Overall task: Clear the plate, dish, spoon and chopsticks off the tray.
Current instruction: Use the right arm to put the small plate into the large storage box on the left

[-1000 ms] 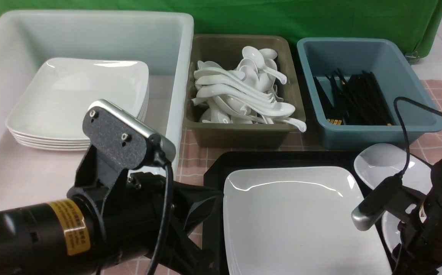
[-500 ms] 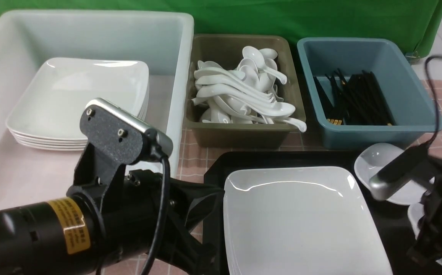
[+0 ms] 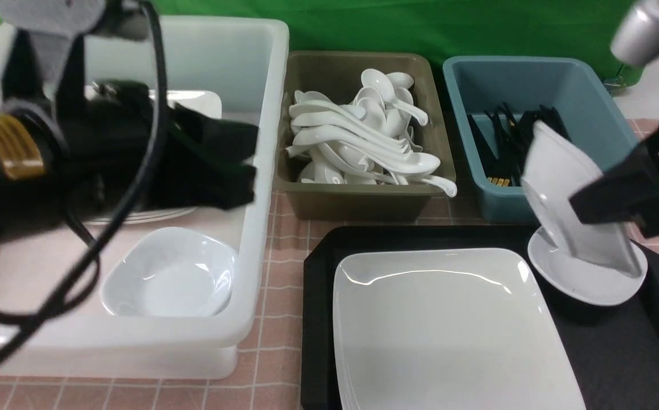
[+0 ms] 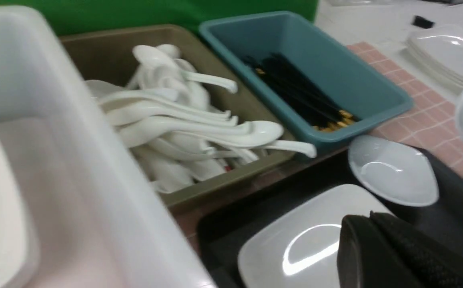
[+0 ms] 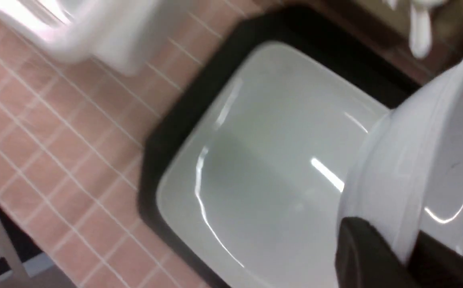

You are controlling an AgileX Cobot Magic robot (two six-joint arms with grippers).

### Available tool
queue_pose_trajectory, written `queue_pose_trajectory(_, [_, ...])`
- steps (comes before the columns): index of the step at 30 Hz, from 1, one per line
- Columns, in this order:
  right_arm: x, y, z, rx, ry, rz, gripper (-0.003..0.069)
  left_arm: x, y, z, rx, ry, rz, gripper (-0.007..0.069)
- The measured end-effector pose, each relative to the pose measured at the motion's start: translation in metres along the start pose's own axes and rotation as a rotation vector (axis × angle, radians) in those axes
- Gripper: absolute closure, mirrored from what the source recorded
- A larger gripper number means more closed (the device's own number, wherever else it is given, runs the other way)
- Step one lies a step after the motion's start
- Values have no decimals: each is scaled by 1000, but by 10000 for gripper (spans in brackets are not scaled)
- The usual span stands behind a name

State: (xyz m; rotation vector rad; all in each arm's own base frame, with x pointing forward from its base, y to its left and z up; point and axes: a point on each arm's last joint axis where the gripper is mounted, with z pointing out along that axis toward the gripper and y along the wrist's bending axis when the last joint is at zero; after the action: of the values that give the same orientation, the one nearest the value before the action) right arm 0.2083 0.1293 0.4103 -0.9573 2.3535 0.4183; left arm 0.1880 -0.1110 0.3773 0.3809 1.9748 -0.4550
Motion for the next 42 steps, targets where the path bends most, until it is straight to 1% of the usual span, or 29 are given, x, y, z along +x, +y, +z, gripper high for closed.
queue_pose_trajectory(4, [-32,30,13,-79,-64,-116,580,-10,29,-17,-156,118,-37,629])
queue_pose_trajectory(5, [-41,39,20,-99,-77,-141,580,-11,36,-22,-195,175,-54,629])
queue_pose_trajectory(6, [-43,40,22,-103,-80,-146,580,-12,38,-24,-202,181,-55,629])
queue_pose_trajectory(7, [-53,50,36,-125,-88,-173,580,-9,47,-30,-254,247,-82,629])
queue_pose_trajectory(9, [-71,71,59,-165,-110,-233,580,-3,60,-39,-324,327,-138,629])
queue_pose_trajectory(11, [-84,87,81,-192,-119,-278,580,1,70,-48,-380,362,-187,629])
queue_pose_trajectory(15, [-104,117,133,-236,-106,-342,580,3,81,-70,-468,340,-251,629])
queue_pose_trajectory(18, [-114,129,168,-240,-97,-369,580,6,80,-83,-481,341,-284,629])
queue_pose_trajectory(22, [-120,134,211,-222,-79,-391,580,14,76,-88,-459,361,-307,629])
queue_pose_trajectory(27, [-113,132,257,-208,-32,-403,580,33,71,-79,-374,426,-311,629])
queue_pose_trajectory(31, [-107,132,276,-208,-1,-401,564,42,71,-74,-348,447,-315,629])
queue_pose_trajectory(33, [-106,134,279,-211,4,-396,539,44,72,-72,-346,443,-319,629])
queue_pose_trajectory(35, [-103,140,279,-221,22,-388,419,45,72,-71,-347,438,-319,629])
queue_pose_trajectory(37, [-103,141,277,-226,35,-370,316,44,73,-70,-345,433,-306,629])
queue_pose_trajectory(38, [-103,142,276,-227,36,-367,293,44,73,-70,-345,433,-305,629])
queue_pose_trajectory(39, [-102,142,274,-229,49,-338,226,44,73,-70,-343,430,-303,629])
queue_pose_trajectory(40, [-102,142,271,-229,52,-326,176,44,72,-70,-341,428,-304,629])
queue_pose_trajectory(41, [-103,142,267,-229,56,-316,136,44,72,-70,-335,427,-303,629])
queue_pose_trajectory(42, [-103,142,262,-230,62,-312,112,43,71,-69,-325,424,-305,629])
